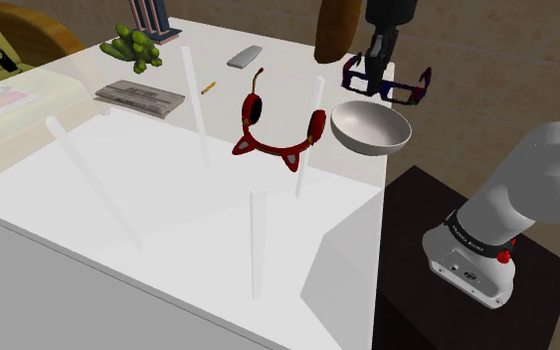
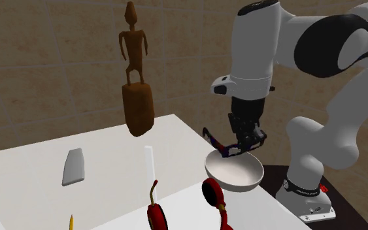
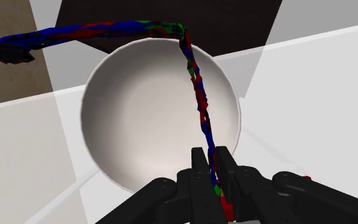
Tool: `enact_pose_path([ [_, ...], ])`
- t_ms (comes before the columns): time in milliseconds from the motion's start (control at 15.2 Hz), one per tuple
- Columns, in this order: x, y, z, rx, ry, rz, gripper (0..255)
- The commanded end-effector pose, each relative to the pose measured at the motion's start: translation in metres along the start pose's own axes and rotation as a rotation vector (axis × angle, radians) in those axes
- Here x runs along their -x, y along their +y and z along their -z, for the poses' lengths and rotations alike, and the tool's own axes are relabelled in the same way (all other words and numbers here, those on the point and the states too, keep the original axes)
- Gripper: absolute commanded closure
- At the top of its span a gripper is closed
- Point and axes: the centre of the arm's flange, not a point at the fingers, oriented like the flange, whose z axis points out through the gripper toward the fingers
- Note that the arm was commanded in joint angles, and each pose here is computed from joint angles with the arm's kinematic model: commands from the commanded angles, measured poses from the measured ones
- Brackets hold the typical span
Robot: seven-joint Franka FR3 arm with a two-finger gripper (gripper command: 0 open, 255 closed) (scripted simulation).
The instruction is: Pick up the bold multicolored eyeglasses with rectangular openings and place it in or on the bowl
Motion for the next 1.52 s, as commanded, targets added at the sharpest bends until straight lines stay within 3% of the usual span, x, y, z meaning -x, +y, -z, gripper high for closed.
enact_pose_path([
  [0, 0.011, -0.02, 0.001, 0.0, -0.001, -0.001, 255],
  [990, 0.0, -0.027, -0.08, 0.0, -0.001, -0.001, 255],
  [1452, 0.0, -0.027, -0.08, 0.0, -0.001, -0.001, 255],
])
